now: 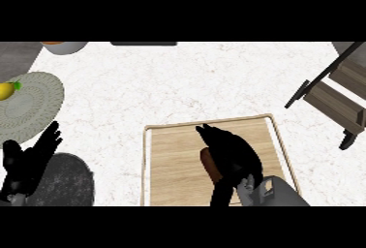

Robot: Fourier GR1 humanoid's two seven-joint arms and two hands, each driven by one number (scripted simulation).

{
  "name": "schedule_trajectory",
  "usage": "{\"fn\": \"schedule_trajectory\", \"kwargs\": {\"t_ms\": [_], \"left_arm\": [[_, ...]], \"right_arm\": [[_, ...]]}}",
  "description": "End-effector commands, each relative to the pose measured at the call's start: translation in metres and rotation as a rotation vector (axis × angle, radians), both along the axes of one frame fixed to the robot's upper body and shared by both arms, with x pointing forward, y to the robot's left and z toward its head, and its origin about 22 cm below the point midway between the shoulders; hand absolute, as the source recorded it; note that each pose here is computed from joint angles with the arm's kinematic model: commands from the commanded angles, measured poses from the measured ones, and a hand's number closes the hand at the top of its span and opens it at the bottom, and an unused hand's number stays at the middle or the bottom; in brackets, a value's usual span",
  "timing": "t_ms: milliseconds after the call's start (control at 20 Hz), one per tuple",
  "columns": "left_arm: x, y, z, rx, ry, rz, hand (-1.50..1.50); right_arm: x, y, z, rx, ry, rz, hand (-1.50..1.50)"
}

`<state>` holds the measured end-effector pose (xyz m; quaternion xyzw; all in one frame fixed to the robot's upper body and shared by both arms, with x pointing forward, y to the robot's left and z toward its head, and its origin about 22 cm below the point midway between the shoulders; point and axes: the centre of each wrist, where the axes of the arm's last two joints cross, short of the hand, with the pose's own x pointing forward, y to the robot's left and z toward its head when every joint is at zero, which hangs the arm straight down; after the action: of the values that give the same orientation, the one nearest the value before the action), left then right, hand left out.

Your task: Pick the sweet potato from the tray and place it in the tiered basket

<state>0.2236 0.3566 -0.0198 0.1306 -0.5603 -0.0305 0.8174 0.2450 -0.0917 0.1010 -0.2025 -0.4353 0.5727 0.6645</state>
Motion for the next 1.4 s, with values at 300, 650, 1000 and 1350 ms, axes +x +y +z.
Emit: {"fn": "schedule_trajectory", "kwargs": {"t_ms": [300, 650, 1000, 1350], "left_arm": [[-0.014, 0.017, -0.008, -0.003, 0.006, 0.005, 0.00], [-0.018, -0.003, -0.014, 0.002, -0.001, 0.006, 0.00], [0.002, 0.012, -0.003, 0.013, -0.011, 0.016, 0.00], [-0.010, 0.006, 0.000, -0.003, -0.001, 0.009, 0.00]], "right_arm": [[0.005, -0.023, 0.017, -0.100, 0.062, -0.091, -1.50], [-0.002, -0.046, -0.013, -0.085, 0.107, -0.086, -1.50], [-0.010, -0.037, -0.026, -0.075, 0.101, -0.074, -1.50], [0.007, -0.042, -0.036, -0.067, 0.099, -0.063, -1.50]]}}
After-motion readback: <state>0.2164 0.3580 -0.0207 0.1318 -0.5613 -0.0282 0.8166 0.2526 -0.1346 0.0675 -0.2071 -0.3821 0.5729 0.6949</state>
